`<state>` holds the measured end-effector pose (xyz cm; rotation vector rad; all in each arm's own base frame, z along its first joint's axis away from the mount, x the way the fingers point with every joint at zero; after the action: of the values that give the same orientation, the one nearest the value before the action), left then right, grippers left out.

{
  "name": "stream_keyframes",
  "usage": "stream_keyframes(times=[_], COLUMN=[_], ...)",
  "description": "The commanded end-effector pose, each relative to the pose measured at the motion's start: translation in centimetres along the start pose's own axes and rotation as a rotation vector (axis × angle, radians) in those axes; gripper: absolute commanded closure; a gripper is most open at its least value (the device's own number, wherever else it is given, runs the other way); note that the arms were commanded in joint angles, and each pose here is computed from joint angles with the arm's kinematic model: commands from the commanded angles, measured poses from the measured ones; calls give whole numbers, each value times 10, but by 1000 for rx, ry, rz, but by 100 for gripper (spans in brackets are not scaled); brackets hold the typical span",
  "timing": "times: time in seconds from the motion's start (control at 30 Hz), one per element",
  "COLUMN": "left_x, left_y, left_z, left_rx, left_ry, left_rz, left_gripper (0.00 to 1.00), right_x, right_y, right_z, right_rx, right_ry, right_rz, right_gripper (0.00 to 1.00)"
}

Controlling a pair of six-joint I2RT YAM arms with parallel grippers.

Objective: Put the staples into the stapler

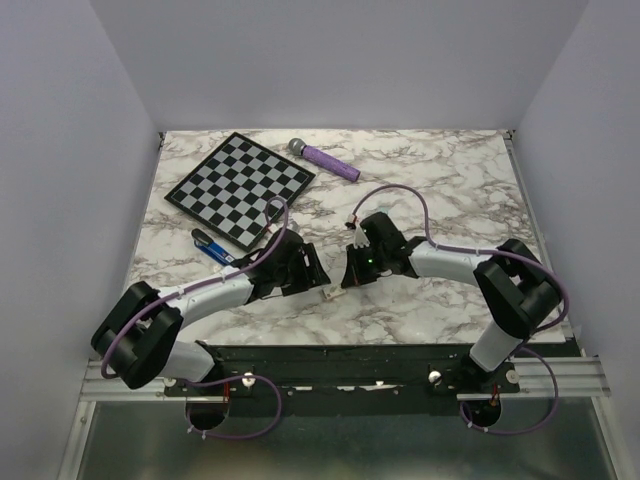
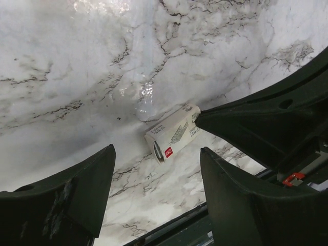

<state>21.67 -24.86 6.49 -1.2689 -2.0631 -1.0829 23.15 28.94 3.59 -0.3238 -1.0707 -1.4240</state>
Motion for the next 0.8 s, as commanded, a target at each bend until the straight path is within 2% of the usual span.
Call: stream_keyframes(times=[0.0, 0.27, 0.33, 0.37, 0.53, 0.57, 0.77], left_x=[-4, -18, -21, -22, -27, -28, -35], left_y=[12, 18, 17, 16, 7, 5, -1], left_z=[-21, -32, -34, -34, -32, -31, -32], left_rx=[-37, -67, -74, -76, -99, -103, -122], left_ry=[-44, -51, -50, -50, -30, -24, -9], left_rz=[-3, 13, 22, 30, 59, 67, 97], left_gripper=[26, 39, 40, 44, 47, 53, 62], right_x=[12, 26, 26, 25, 24, 24, 26], right_y=[10, 16, 15, 15, 14, 14, 15], right_z=[-16, -26, -27, -28, -31, -32, -31], right_rx=[-67, -149, -163, -170, -194, -195, -202], right_ry=[-106, -184, -187, -193, -203, -204, -201], right_rz=[-108, -210, -214, -217, -233, -234, -246], right_gripper=[99, 99, 99, 99, 99, 99, 99])
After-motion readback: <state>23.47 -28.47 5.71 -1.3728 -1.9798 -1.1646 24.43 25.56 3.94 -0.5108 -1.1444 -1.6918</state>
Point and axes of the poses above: each gripper's point midway between its finger pads, its own x axis back along the fingers, its own z axis along the line the jaws close on, y = z × x, the point moved 1 cm from there along x, back along the fingers, and after that the axes turned 3 degrees about -x, right-handed, at the moved point
